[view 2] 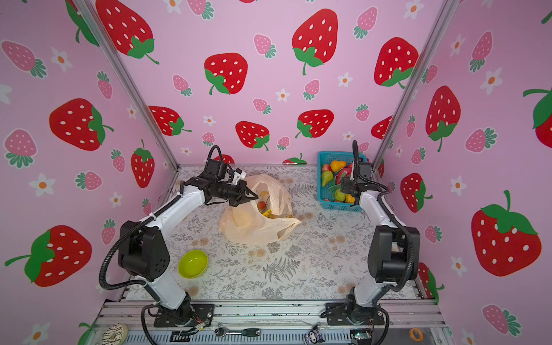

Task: Place the fake fruits into the plastic bag and tie a complex knot
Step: 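Move the right gripper back over the basket, then lower the right gripper and grasp the yellow mango in the basket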

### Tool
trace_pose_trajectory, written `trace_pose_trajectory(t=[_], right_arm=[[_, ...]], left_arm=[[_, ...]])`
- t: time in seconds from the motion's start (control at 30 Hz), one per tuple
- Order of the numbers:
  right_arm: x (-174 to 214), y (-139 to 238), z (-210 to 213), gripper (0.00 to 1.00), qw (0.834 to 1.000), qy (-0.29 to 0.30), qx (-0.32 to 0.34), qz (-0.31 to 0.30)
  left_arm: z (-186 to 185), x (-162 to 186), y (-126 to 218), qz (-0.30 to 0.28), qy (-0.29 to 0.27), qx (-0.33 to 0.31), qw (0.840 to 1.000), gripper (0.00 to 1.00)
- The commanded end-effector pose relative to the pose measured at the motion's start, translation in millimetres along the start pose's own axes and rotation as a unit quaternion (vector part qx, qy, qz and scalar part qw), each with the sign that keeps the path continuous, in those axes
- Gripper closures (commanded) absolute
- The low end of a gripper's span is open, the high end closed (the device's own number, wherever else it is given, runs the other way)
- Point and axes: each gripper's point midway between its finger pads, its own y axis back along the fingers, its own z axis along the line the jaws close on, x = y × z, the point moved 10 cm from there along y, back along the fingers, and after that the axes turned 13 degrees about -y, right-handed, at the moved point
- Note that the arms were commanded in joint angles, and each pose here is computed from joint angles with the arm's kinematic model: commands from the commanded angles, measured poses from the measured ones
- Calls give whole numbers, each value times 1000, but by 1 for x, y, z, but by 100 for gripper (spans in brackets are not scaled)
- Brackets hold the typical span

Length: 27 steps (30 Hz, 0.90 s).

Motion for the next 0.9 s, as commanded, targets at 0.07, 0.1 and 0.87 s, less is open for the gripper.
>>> trace_pose_trajectory(t=[0.07, 0.1, 0.87], right_arm=[[15, -24, -4, 31, 994, 54, 68, 72], [17, -29, -3, 31, 992, 60, 72, 82], [31, -80, 6, 58, 979, 101, 111, 136]], left_arm=[[-6, 0, 3, -5, -8, 11, 1000, 100], [-6, 0, 3, -5, -7, 11, 1000, 100], [-8, 0, 4, -6, -10, 11, 1000, 100]])
